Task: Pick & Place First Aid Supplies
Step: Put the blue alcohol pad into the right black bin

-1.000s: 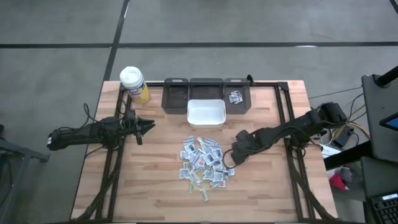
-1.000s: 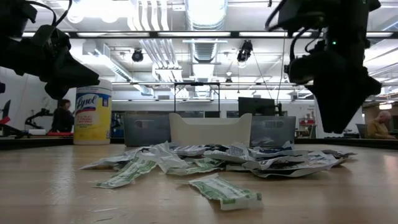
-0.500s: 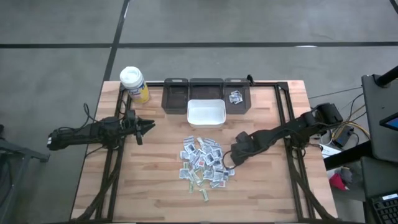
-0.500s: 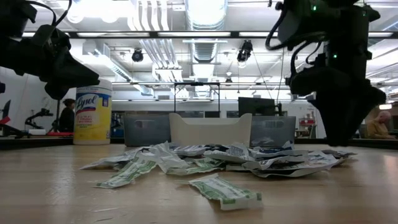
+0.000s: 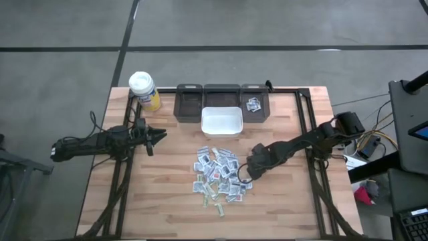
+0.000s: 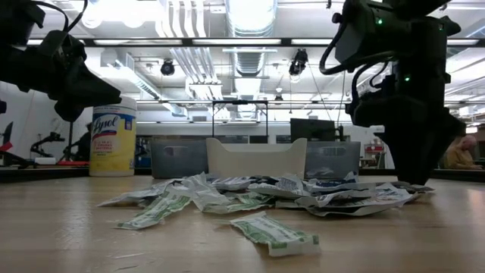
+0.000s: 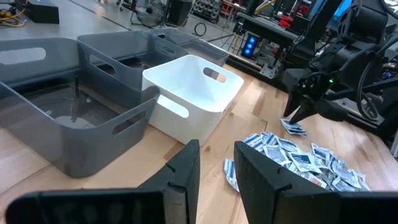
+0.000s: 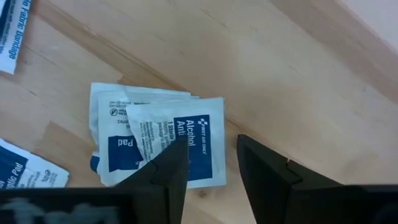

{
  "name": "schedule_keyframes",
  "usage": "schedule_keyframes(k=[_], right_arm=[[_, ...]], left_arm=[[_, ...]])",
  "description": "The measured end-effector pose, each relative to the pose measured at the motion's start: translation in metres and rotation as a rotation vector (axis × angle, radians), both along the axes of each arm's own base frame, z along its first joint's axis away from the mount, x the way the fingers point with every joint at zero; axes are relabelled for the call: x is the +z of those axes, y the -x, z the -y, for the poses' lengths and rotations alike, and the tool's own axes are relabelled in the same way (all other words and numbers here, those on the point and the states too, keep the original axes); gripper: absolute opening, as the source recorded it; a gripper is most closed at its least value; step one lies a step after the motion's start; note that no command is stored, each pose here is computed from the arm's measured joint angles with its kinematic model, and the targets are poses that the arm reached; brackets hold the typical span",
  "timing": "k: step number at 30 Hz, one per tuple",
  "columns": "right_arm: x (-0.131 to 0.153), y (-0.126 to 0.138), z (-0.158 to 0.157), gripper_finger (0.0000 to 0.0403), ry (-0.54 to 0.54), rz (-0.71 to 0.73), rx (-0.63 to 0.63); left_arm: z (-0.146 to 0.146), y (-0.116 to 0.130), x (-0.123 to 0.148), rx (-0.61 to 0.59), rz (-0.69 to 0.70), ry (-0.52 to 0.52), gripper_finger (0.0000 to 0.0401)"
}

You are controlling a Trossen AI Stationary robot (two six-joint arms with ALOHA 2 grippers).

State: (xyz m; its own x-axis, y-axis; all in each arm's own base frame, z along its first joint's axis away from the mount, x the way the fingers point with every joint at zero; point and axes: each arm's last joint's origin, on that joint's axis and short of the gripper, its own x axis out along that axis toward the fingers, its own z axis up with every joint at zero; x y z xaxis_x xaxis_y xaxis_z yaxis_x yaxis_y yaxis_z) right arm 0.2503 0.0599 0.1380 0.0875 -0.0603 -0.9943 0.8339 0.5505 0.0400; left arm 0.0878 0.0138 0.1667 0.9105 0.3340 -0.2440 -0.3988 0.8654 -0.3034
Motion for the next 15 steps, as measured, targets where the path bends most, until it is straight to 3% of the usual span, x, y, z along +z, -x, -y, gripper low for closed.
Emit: schedule_keyframes(k=[8,15], right_arm=[[-0.0016,0.0008,0.0002,0.0107,0.001,0.008,0.004],[-0.0016,-0.0001,-0.0001,0.0063,-0.003,0.017,-0.001]], left_arm=[[0.0,-0.0002,-0.0003,0.0,-0.004,0.0,0.0094],[0.0,-0.0003,-0.0004,0.0,-0.005,0.0,0.0094]])
